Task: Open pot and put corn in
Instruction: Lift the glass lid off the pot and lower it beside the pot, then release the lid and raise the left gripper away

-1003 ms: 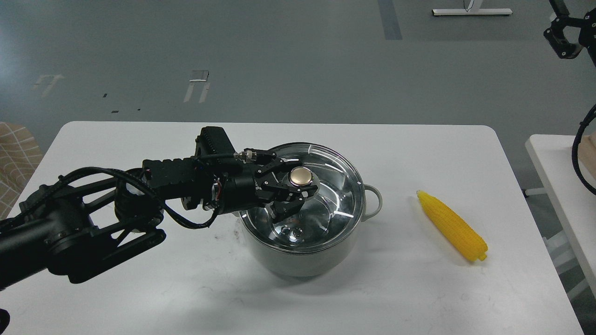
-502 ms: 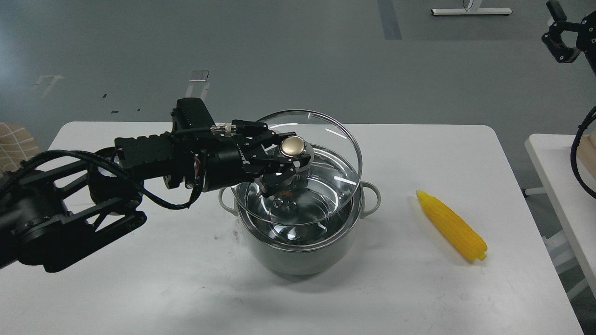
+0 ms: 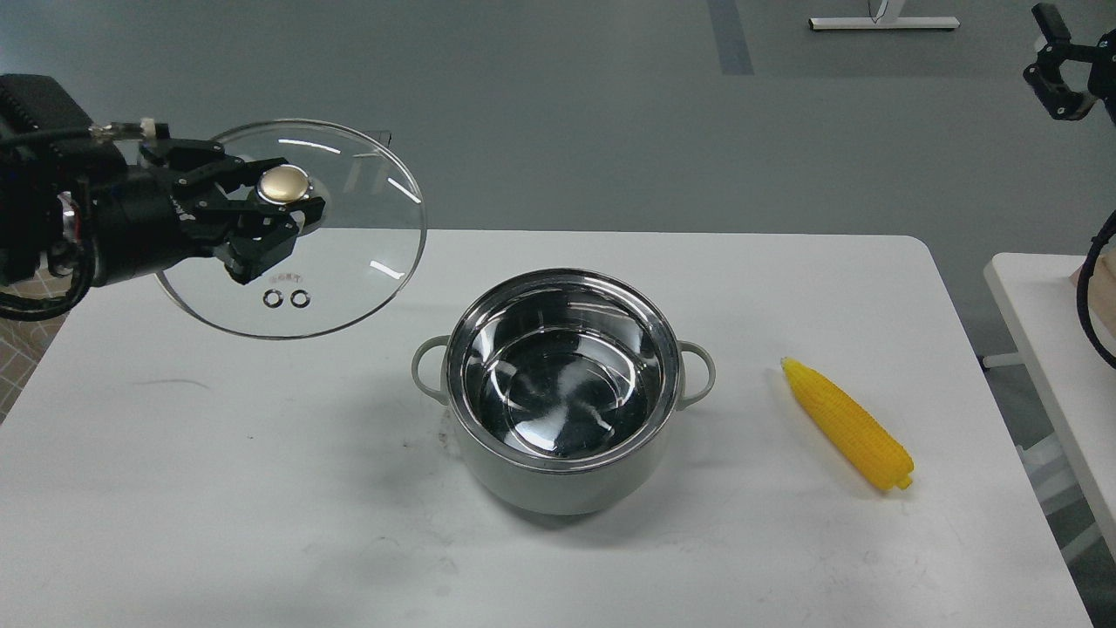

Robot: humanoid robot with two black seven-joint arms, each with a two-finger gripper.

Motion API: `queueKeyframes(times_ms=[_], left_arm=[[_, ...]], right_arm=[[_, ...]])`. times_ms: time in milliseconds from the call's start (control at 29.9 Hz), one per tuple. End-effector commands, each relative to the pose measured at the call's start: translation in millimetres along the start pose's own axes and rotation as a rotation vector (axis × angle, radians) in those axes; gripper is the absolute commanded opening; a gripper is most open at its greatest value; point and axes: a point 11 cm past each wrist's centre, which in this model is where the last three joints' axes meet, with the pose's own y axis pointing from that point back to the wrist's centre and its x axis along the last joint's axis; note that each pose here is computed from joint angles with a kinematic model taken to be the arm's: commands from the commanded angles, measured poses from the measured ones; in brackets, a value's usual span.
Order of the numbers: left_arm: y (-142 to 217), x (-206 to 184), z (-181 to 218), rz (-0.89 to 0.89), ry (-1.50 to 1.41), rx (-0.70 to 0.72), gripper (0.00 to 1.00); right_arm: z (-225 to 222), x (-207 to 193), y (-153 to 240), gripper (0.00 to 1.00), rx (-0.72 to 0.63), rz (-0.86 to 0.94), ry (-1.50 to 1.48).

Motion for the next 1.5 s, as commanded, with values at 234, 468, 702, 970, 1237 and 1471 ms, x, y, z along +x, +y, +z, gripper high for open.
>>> queueKeyframes(times_ms=[234,468,702,970,1237,1471], left_arm=[[-5,-128,-22,-0.099,0.160,0.110,0.18],[-24,-165,-22,-0.114,0.231,0.148,0.19],[-25,-180,-22,-0.137,0.253,0.163,0.19],[-35,-193,-15,-0.143,0.290,0.163,0.23],[-38,-201,-13,-0.153,0.301,0.167,0.52],[-38,-204,-10,-0.167,0.299,0.157,0.56]], right_arm=[[0,0,0,1.00,0.001,-0.001,-0.001],[4,-4,-1,1.00,-0.001,-0.007,-0.011],[4,-3,-1,1.00,-0.003,-0.006,-0.009],[5,-4,-1,1.00,-0.004,-0.007,-0.010],[5,-4,-1,1.00,-0.004,-0.009,-0.011],[7,-3,1,1.00,-0.009,-0.006,-0.010]])
